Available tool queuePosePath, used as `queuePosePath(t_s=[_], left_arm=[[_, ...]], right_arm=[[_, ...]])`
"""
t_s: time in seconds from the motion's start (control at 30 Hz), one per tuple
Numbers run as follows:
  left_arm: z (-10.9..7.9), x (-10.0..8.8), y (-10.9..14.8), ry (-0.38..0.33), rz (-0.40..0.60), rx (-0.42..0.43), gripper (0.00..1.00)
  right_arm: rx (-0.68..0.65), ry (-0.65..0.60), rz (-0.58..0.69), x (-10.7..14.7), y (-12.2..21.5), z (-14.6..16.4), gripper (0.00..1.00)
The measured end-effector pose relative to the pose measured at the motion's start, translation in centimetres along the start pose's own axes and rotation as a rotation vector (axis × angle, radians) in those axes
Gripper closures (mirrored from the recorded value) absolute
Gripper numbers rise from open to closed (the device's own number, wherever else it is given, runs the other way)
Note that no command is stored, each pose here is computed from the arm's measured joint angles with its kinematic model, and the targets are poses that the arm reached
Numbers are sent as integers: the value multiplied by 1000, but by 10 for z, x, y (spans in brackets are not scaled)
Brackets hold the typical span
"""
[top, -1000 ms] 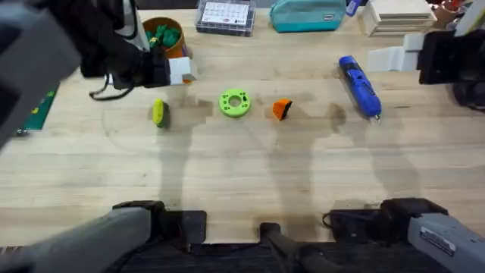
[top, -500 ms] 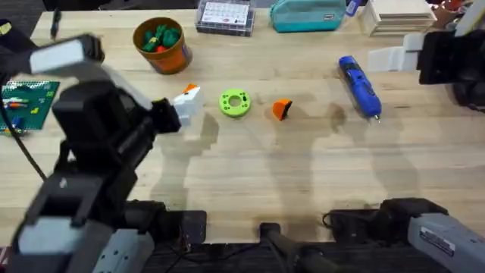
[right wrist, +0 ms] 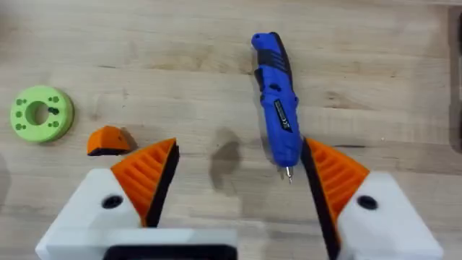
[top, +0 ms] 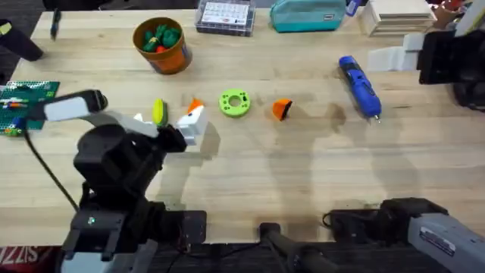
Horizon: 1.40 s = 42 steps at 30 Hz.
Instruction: Pick up the gripper from the table and insert it into the empty holder that is missing its gripper. Then pick up a screw, insert it into the mounting hole, and use the screwdriver to tighten it. Finally, clean up the table by picking up the vegetable and placing it into the bucket.
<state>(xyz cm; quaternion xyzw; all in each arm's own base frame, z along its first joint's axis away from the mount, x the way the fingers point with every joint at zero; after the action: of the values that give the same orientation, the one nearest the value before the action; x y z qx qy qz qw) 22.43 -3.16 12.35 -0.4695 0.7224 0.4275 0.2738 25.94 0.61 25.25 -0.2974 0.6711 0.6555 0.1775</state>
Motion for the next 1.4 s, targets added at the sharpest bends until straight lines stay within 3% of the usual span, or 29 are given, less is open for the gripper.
queuePosePath(t_s=[0.13,0.5,0.83,1.17,1.4], left_arm=[[-10,13,1,-39,22,97,10],[-70,9,31,-296,-45,478,8],[-97,32,52,-362,45,731,8],[-105,40,62,-417,65,826,8],[-111,44,65,-558,5,884,6]], right_arm=[[0,0,0,0,0,0,8],[0,0,0,0,0,0,8],[0,0,0,0,0,0,8],[0,0,0,0,0,0,8],[0,0,0,0,0,0,8]])
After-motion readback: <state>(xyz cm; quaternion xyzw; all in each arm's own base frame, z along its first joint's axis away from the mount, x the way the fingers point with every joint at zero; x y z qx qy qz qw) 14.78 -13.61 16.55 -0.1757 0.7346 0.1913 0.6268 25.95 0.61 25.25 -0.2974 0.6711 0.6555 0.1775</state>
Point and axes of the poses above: each hand's point on the last joint's axis, 136 mm out from that joint toward the fingers, its own y axis back along the fingers, its own z axis along the line the jaws close on, x = y × z, the point moved 2 cm from there along y, back along the fingers, and after that the axes turned 9 degrees about y, right-handed, at the moved point
